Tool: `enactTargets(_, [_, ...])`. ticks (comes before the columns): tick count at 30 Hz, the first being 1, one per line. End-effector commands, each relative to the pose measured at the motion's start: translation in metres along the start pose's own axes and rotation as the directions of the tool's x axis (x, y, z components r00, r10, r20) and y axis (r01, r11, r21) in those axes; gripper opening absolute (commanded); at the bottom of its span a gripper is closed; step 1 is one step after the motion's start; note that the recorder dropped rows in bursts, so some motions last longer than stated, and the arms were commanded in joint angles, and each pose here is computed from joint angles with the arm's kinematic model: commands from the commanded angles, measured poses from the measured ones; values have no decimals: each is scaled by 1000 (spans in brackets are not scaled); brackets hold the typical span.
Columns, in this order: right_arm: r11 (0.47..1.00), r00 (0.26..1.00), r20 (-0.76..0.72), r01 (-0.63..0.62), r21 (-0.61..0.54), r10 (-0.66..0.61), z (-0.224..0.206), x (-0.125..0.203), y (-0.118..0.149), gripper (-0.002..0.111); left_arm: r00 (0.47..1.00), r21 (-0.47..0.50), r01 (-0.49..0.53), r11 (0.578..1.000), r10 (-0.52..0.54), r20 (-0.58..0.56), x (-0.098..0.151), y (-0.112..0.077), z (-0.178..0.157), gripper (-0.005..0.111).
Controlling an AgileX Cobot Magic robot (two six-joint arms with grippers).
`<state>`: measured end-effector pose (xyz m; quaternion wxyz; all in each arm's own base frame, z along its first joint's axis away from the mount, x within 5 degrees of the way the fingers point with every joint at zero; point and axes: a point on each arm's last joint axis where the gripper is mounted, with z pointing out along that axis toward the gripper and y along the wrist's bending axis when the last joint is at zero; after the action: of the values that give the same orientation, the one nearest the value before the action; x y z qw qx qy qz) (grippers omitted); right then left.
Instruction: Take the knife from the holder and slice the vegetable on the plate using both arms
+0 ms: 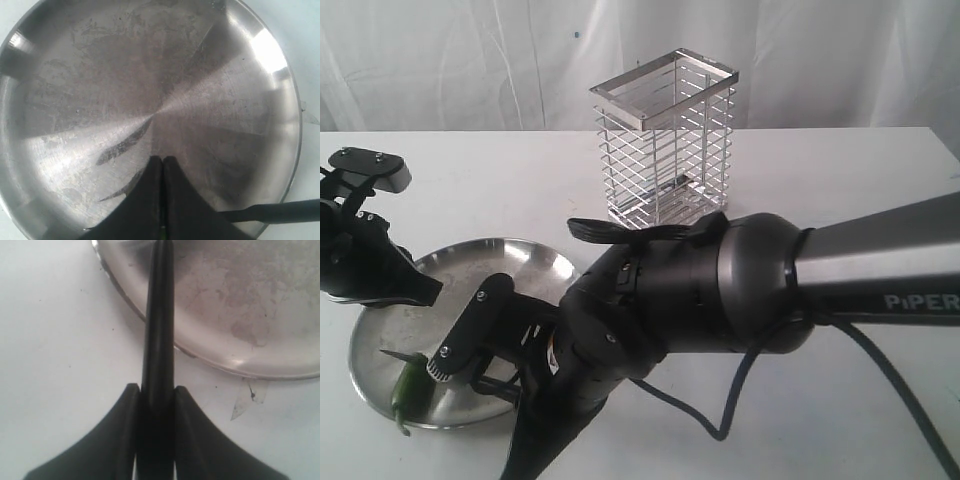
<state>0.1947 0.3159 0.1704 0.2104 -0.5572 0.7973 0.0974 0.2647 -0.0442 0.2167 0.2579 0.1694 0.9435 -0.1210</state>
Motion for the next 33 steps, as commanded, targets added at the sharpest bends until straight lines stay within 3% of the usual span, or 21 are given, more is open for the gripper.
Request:
enactTargets(1, [1000,1000,-8,5,1,-5,2,1,0,0,1000,14,10,1000,-10,-1,1,-3,-2,1])
enactTargets(21, [997,995,-75,62,35,-59,23,9,-9,0,1000,31,10,999,-10,-22,3,-4,-2,1])
enactTargets(33, [996,997,-59,62,67,-58,15,-8,-23,0,1000,33,16,999,-15,-19,3,-5,-2,1])
